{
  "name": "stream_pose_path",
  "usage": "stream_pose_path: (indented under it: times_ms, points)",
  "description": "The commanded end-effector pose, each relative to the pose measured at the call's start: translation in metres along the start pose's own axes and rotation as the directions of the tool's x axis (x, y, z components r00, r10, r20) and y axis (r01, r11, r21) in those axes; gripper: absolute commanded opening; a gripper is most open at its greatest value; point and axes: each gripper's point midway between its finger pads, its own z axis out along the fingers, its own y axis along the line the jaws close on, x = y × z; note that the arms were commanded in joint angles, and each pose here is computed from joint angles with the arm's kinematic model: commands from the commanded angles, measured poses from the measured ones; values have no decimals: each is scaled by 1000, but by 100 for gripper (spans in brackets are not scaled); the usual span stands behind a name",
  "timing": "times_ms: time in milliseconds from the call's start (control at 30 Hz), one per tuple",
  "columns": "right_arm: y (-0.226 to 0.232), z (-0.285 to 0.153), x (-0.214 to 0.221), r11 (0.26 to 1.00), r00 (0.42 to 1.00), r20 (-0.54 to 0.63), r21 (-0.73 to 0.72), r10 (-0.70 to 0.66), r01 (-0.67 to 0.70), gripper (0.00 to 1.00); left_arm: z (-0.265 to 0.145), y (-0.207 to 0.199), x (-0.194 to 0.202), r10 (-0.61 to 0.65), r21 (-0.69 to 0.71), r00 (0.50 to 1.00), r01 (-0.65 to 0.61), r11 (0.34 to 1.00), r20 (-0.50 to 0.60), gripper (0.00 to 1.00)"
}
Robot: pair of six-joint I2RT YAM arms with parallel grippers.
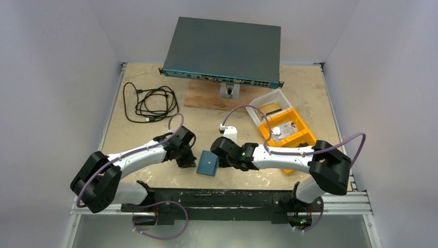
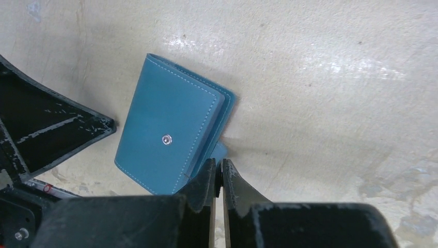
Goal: Take the credit cards out of the card holder
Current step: Open the card holder at the center of the board.
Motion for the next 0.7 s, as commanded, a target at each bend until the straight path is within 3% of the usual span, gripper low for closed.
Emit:
stream_pose_path:
  times_ms: [0,400,567,667]
  points:
    - [15,-29,-35,999,996,90,-43,28,-24,0,-18,6,-9,57,-13,996,-56,998,68,6]
    - [74,-67,-80,978,992,122,-204,-8,33,0,-70,23,-29,115,-28,968,-112,993,223,22]
    - [61,-53,-65,990,997,65,-131,-36,44,0,-70,21,-29,124,-15,967,-124,992,224,22]
    - [24,-43,-61,999,999,50,-46,-5,8,0,-65,11,-27,152,8,969,-156,988,193,22]
